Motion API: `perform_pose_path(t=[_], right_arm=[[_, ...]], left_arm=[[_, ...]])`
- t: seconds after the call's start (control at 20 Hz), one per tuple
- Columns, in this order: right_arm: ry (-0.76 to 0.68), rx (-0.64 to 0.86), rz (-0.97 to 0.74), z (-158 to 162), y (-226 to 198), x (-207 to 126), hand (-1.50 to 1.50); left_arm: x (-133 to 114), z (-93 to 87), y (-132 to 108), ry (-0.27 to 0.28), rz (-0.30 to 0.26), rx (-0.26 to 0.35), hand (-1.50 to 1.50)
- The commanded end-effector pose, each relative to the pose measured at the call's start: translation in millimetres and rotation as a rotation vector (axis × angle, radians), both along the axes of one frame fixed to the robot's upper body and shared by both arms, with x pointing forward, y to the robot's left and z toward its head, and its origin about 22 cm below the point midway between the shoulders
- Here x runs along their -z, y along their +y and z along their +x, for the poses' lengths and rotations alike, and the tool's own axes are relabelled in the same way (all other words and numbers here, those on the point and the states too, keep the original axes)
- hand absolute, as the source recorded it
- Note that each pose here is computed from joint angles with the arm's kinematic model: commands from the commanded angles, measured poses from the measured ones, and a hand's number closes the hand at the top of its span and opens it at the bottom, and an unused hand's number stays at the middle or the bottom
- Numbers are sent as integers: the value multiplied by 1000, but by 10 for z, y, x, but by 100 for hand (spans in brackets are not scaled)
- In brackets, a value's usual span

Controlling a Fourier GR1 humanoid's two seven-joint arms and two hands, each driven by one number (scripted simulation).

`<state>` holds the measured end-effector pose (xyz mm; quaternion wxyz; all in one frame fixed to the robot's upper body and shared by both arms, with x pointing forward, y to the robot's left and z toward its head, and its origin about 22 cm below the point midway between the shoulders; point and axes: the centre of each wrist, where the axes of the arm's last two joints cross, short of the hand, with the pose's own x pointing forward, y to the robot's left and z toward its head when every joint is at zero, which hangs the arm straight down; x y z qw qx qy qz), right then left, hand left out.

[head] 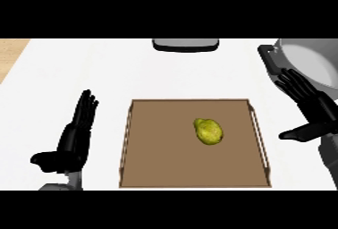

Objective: Pick the pear from the tray and place it in the pot

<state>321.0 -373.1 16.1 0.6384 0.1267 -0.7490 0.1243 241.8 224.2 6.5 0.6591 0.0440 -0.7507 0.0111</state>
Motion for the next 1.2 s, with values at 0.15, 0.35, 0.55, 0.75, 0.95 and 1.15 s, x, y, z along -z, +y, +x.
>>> perform_pose_path(t=[0.15,0.35,0.55,0.75,0.95,1.15], right_arm=[[111,-309,-366,263,248,-427,-150],[172,-396,-391,196,611,-197,-150],[216,-407,-406,307,724,-332,-150],[211,-450,-439,149,1017,-311,-150],[291,-481,-542,142,1156,7,-150],[299,-513,-516,236,1294,32,-150]], left_arm=[[-48,51,-29,-4,6,11,0],[18,54,30,12,6,-32,0],[-67,20,134,5,19,-16,0],[-17,131,100,-12,-15,-11,0],[90,-29,60,-7,-13,-11,0],[22,-111,111,5,4,-13,0]])
